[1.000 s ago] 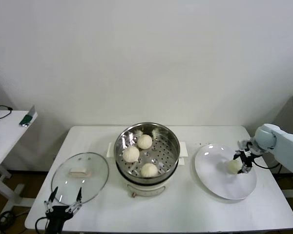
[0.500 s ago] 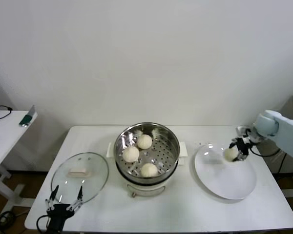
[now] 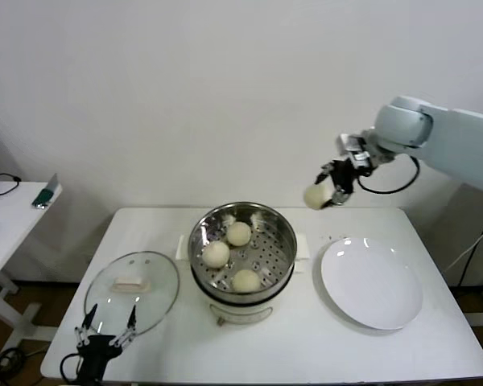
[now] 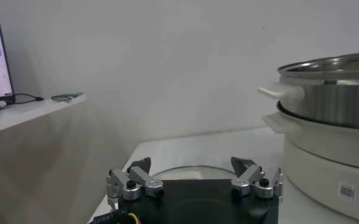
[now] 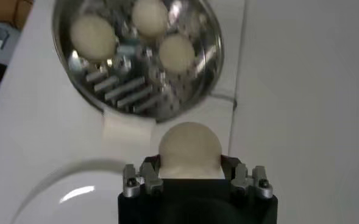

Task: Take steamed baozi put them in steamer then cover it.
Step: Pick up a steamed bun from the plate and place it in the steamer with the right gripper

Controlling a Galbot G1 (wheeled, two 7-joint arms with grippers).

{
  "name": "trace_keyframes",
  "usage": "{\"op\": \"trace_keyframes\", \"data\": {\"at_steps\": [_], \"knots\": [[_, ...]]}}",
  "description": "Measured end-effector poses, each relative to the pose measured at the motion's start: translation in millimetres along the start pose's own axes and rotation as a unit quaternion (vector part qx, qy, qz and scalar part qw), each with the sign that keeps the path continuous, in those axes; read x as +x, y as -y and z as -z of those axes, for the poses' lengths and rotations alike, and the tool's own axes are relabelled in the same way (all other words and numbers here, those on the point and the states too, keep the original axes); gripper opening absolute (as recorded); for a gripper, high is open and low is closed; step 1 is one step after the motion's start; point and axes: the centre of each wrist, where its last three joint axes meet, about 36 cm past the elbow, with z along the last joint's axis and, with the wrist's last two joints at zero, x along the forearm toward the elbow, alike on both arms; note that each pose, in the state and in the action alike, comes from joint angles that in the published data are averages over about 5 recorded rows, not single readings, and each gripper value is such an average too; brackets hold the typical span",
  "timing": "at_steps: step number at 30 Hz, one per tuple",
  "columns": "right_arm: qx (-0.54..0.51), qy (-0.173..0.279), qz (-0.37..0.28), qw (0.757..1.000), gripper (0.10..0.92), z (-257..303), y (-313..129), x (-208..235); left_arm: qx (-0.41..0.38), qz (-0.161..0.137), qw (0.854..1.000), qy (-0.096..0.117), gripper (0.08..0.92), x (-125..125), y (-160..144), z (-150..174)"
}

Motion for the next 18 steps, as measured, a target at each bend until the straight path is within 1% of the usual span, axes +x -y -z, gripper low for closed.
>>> {"op": "trace_keyframes", "data": {"at_steps": [4, 8, 13, 18], "knots": [[0.02, 0.007, 0.012, 1.0, 0.662, 40.6, -3.5, -11.9, -0.001, 0.001, 1.0, 0.0, 0.823, 0.8, -1.5, 0.4], [0.037, 0.002, 0.027, 0.999, 0.662, 66.9, -9.4, -32.8, -0.001, 0.001, 1.0, 0.0, 0.823, 1.2, -2.0, 0.5], [0.051, -0.012, 0.042, 0.998, 0.662, 83.7, -18.2, -63.4, -0.001, 0.0, 1.0, 0.0, 0.823, 1.6, -1.8, 0.6], [0.059, -0.026, 0.056, 0.996, 0.662, 89.1, -27.8, -92.6, -0.001, 0.0, 1.0, 0.0, 0.823, 1.5, -1.7, 1.0]]}}
